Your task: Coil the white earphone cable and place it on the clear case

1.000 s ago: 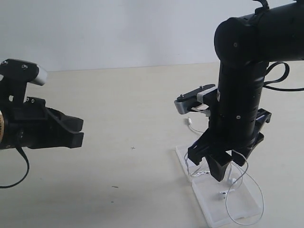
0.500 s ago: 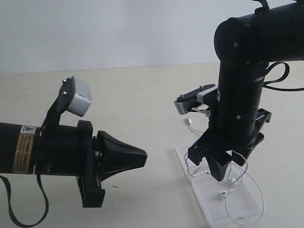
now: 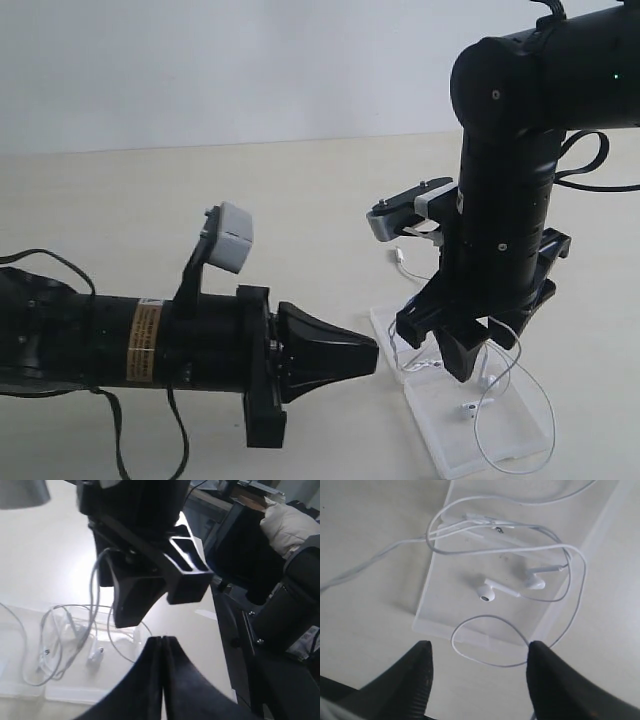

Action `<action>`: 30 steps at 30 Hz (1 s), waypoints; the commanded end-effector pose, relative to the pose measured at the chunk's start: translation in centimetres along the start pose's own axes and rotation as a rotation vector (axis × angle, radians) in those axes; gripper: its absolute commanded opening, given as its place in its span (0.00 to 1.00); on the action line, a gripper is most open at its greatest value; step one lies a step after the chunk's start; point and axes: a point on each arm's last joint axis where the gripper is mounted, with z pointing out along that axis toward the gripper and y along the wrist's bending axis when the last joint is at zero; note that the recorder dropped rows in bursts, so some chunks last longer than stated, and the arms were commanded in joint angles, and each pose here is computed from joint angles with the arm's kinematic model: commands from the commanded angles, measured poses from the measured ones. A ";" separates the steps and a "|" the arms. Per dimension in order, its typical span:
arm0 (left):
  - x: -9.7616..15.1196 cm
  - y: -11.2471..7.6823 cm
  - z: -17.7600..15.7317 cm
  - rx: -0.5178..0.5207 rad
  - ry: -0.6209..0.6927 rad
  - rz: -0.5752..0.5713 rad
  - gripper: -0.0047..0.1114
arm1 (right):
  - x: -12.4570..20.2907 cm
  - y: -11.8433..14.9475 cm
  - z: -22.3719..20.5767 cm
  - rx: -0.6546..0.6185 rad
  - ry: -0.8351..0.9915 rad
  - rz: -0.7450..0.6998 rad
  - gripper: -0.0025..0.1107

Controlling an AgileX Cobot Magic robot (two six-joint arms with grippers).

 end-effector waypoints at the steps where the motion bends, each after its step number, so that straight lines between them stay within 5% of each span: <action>1: -0.5 0.1 1.9 0.040 -0.017 -0.004 0.04 | 0.1 -0.2 0.1 0.007 0.000 -0.004 0.50; 14: -0.3 3.2 3.4 -0.094 0.074 -0.054 0.04 | 0.1 -0.2 0.1 0.007 0.000 -0.004 0.50; 23: -2.6 3.8 4.2 -0.097 0.017 -0.007 0.04 | 0.1 -0.2 0.1 0.007 0.000 -0.004 0.50; 30: -1.7 4.4 4.1 -0.159 0.117 -0.019 0.04 | 0.3 -0.2 -0.3 0.014 -0.010 -0.007 0.50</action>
